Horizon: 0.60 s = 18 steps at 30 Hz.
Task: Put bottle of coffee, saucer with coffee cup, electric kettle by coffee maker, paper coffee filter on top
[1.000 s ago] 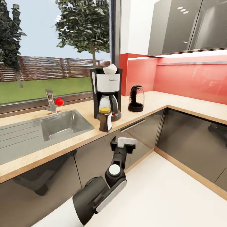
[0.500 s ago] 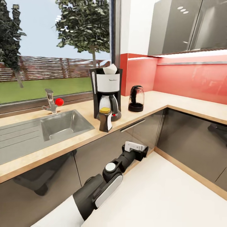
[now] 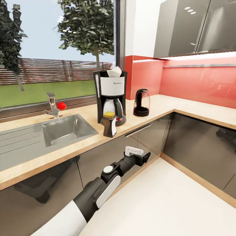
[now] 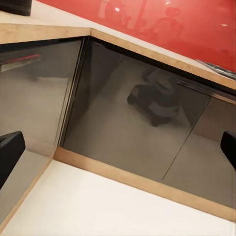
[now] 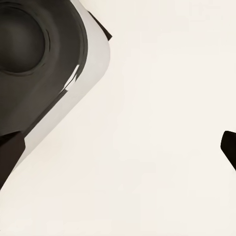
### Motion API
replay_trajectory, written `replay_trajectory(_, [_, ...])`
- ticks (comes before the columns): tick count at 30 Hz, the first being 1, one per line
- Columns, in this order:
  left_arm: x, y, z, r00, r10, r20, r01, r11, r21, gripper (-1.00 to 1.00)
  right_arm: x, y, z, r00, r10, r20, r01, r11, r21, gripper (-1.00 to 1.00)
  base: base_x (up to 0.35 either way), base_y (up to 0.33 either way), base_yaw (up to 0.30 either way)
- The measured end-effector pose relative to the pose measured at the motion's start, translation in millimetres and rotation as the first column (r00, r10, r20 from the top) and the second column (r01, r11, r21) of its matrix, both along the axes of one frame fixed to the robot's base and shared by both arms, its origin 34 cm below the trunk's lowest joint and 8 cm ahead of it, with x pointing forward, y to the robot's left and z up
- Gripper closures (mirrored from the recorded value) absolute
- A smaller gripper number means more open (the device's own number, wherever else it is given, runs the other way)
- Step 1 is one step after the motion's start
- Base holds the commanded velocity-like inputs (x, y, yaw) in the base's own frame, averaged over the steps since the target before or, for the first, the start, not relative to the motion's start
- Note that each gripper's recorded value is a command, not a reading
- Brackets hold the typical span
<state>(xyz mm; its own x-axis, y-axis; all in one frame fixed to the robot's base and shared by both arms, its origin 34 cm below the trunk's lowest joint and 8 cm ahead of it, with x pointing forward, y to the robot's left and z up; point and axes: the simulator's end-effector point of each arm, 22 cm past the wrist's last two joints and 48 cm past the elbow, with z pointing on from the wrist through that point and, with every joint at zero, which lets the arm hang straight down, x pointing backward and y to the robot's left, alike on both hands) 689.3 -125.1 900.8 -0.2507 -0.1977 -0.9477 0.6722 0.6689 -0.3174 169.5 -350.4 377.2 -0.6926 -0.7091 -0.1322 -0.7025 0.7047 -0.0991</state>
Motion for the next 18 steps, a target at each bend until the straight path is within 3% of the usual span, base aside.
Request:
replay_trajectory(6, [-4,-4,-10,0.999,-0.033,-0.015,0.034,0.999,0.006,-1.0,0,0,0,1.0,-0.002,0.0,0.002,1.0,0.0,-1.0,0.0,0.0,0.0])
replay_trajectory(7, [-10,-7,-34,0.995,-0.086,-0.05,0.087,0.996,0.018,-1.0,0,0,0,1.0,-0.002,-0.001,0.002,1.0,0.0,-1.0,0.0,0.0,0.0])
replay_trajectory(11, [-11,0,-64,0.987,-0.114,-0.11,0.117,0.993,0.018,-1.0,0,0,0,1.0,-0.002,0.0,0.002,1.0,0.001,-1.0,0.0,0.0,0.0])
replay_trajectory(12, [-20,14,-107,0.969,-0.167,-0.184,0.175,0.984,0.029,-1.0,0,0,0,1.0,-0.002,-0.001,0.002,1.0,0.001,-1.0,0.0,0.0,0.0])
replay_trajectory(15, [-24,34,-138,0.956,-0.179,-0.234,0.196,0.979,0.051,-1.0,0,0,0,1.0,-0.002,-0.001,0.002,1.0,0.001,-1.0,0.0,0.0,0.0])
replay_trajectory(16, [-33,60,-175,0.937,-0.198,-0.286,0.225,0.972,0.062,-1.0,0,0,0,1.0,-0.001,0.0,0.001,1.0,0.001,-1.0,0.0,0.0,0.0])
replay_trajectory(18, [-34,77,-195,0.933,-0.177,-0.313,0.21,0.975,0.075,-1.0,0,0,0,1.0,-0.002,0.0,0.002,1.0,0.001,-1.0,0.0,0.0,0.0])
